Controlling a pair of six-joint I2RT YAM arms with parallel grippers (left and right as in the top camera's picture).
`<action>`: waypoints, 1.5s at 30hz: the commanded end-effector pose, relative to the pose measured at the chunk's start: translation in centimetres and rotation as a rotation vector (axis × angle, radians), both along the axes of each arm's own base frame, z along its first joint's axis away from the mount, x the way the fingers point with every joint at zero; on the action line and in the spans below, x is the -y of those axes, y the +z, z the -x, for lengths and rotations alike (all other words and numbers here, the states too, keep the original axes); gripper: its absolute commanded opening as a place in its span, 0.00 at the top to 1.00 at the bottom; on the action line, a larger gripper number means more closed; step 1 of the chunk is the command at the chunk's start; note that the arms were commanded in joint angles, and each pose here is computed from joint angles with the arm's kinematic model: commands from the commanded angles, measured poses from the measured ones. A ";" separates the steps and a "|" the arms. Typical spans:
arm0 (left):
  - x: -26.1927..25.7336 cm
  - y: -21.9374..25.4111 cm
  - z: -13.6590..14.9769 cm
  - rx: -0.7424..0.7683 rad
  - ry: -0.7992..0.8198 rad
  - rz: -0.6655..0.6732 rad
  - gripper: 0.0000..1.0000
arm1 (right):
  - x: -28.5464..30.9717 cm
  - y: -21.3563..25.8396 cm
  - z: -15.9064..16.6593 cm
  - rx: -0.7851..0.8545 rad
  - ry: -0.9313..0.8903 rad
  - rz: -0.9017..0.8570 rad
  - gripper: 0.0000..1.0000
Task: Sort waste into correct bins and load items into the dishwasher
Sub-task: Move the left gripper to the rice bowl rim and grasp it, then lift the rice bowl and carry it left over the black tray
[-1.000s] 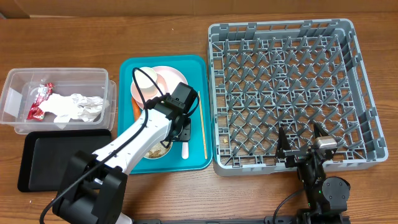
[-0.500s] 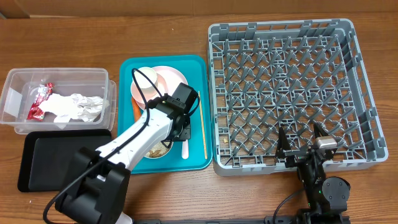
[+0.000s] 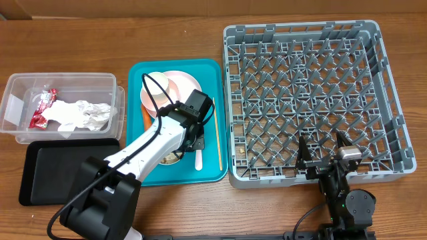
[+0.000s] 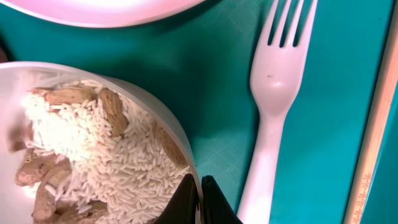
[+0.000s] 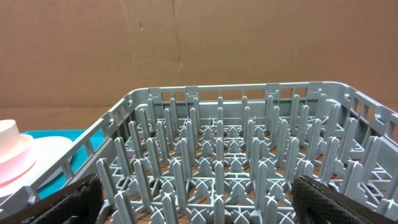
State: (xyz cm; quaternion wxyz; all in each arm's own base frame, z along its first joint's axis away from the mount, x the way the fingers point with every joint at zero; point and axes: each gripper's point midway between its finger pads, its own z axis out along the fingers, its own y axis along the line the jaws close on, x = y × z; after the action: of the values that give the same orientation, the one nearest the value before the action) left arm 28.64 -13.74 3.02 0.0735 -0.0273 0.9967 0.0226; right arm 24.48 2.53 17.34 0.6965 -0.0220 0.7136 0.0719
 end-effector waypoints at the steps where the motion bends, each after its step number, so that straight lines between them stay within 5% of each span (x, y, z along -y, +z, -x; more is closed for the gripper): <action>1: -0.1 -0.3 0.2 -0.014 0.006 -0.008 0.96 | 0.1 -0.2 0.0 0.002 -0.005 -0.005 0.00; 19: 1.8 9.9 -2.7 0.011 -0.201 0.016 0.96 | 0.1 -0.2 0.0 0.002 -0.005 -0.005 0.00; 29: -2.5 13.8 -3.5 0.096 -0.092 0.044 0.96 | 0.1 -0.2 0.0 0.002 -0.005 -0.005 0.00; 36: -10.2 18.7 -3.1 0.224 0.091 0.066 0.96 | 0.1 -0.2 0.0 0.002 -0.005 -0.005 0.00; 45: -18.6 17.5 -2.4 0.206 0.314 0.173 0.96 | 0.1 -0.2 0.0 0.002 -0.005 -0.005 0.00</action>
State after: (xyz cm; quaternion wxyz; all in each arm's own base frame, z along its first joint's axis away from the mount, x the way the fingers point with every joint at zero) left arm 31.58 3.44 20.90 0.1705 -0.1772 0.9689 -0.0267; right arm 24.48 2.53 17.36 0.6968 -0.0221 0.7134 0.0718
